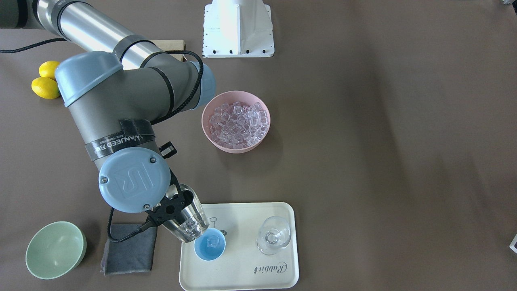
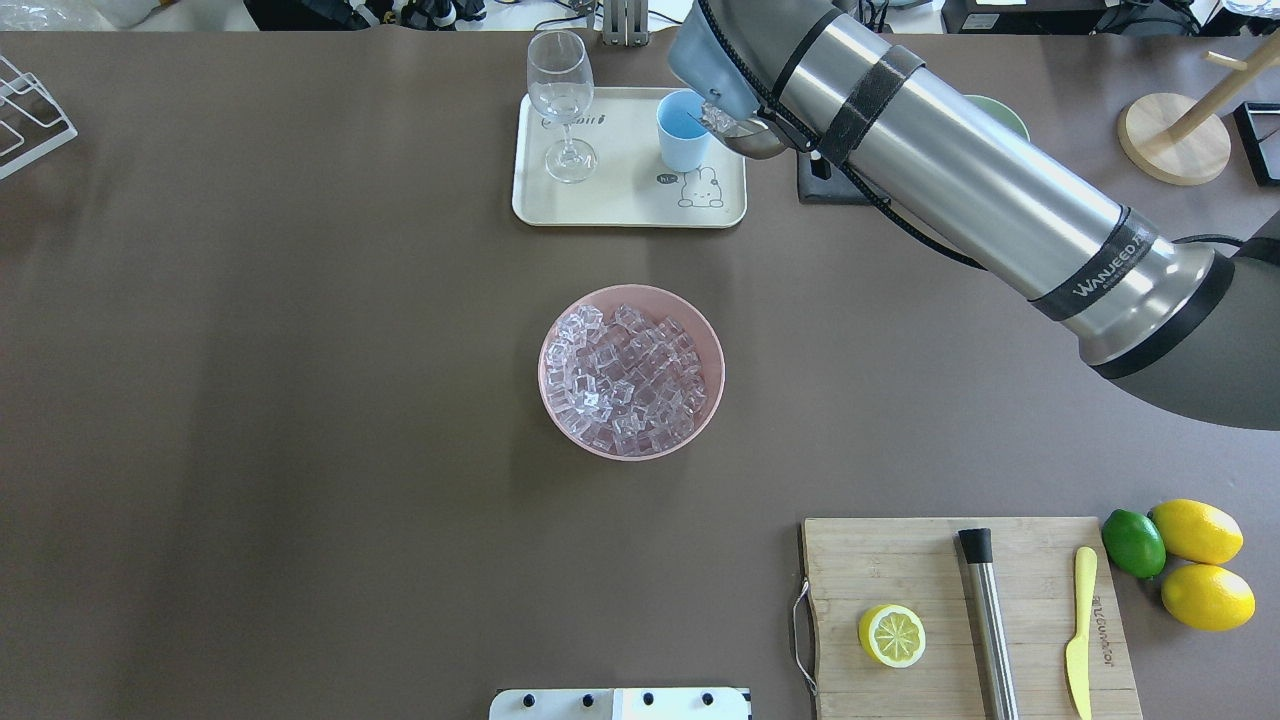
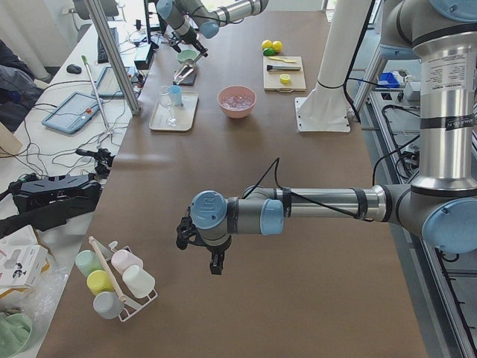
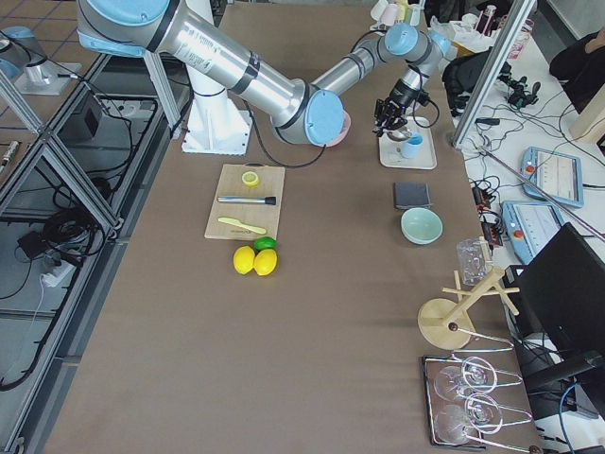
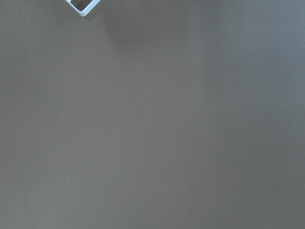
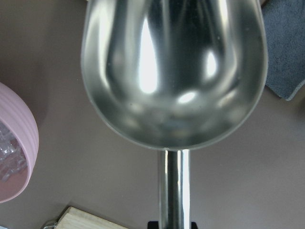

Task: Put ice in cup with scoop
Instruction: 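Tip the scoop with the right gripper to pour ice into the blue cup, then carry the empty scoop with the right gripper back toward its starting spot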

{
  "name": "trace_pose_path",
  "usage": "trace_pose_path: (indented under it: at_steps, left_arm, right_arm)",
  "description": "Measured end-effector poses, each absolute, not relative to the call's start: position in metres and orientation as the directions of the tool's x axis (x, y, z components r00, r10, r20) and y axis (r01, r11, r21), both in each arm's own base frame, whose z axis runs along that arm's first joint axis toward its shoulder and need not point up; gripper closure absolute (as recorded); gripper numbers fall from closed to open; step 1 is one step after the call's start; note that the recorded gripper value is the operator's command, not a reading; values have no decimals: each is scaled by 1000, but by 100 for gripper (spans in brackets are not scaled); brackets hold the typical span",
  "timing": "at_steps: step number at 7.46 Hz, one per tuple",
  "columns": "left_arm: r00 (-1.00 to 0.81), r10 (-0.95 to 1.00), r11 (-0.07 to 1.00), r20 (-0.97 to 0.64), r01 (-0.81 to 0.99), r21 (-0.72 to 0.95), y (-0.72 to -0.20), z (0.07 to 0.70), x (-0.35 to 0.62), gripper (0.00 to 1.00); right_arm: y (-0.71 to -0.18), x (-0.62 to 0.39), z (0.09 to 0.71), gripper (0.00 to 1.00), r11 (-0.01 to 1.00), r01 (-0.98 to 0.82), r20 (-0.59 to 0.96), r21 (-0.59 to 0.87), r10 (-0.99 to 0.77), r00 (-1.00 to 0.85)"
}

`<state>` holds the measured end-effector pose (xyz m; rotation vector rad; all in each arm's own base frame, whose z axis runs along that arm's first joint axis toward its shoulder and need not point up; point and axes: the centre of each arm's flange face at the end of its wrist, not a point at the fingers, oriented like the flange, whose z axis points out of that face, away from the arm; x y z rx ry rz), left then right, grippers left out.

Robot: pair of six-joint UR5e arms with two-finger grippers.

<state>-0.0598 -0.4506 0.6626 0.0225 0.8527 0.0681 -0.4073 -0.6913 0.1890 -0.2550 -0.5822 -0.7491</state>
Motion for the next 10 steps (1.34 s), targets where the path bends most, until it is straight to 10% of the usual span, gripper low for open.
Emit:
trace_pose_path:
  at_steps: [10]
  left_arm:
    - [657,53,998,-752,-51,26,-461,669,-58,2]
  right_arm:
    - [-677,-321,214,100,803,596,583,17,-492,646]
